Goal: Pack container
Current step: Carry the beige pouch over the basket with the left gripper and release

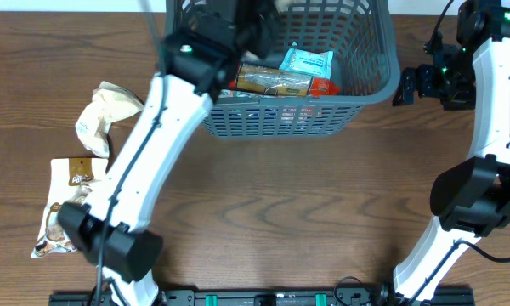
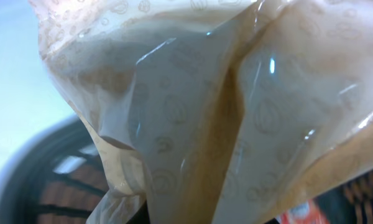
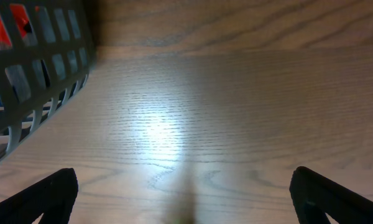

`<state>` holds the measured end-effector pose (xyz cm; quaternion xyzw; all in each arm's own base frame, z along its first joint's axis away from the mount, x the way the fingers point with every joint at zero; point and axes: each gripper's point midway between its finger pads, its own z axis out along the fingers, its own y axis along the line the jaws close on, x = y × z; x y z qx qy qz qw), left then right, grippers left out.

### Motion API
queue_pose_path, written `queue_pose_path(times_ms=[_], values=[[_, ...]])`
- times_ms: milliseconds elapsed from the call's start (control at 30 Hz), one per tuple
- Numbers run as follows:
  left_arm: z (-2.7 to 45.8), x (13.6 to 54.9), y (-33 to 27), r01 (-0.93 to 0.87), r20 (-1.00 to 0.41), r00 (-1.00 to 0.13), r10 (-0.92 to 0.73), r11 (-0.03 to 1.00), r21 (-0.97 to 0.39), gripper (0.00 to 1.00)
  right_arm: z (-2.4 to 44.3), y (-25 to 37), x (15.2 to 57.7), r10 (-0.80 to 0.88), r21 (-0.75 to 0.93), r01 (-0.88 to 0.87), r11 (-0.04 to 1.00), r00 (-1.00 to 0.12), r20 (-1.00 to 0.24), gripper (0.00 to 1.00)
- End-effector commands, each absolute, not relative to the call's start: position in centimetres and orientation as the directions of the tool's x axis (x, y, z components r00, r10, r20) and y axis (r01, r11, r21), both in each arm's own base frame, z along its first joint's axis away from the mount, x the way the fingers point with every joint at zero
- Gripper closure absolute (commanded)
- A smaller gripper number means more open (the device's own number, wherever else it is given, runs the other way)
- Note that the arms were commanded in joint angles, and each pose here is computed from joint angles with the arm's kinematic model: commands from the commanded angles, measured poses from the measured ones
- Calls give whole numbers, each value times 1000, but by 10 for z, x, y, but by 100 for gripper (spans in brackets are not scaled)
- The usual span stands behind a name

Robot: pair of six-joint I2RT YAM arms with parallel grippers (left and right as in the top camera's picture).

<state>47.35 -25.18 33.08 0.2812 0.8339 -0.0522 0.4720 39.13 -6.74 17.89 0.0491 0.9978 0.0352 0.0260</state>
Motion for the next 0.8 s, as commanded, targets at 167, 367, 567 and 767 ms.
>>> queue_pose_path(times_ms=[167,367,567,767], values=[[238,447,-265,851,-521,-188,833,403,338,94,184,-64,390,75,68,71,995,-995,-61,1],[210,459,-255,867,-469,-196,861,376,327,94,184,-64,390,75,69,71,995,-995,-59,1],[200,468,-241,861,-458,-232,858,400,315,83,184,-64,389,75,69,71,995,-996,-55,1],[202,467,-239,859,-458,-236,857,405,314,7,184,-64,388,75,69,71,995,-996,-50,1]])
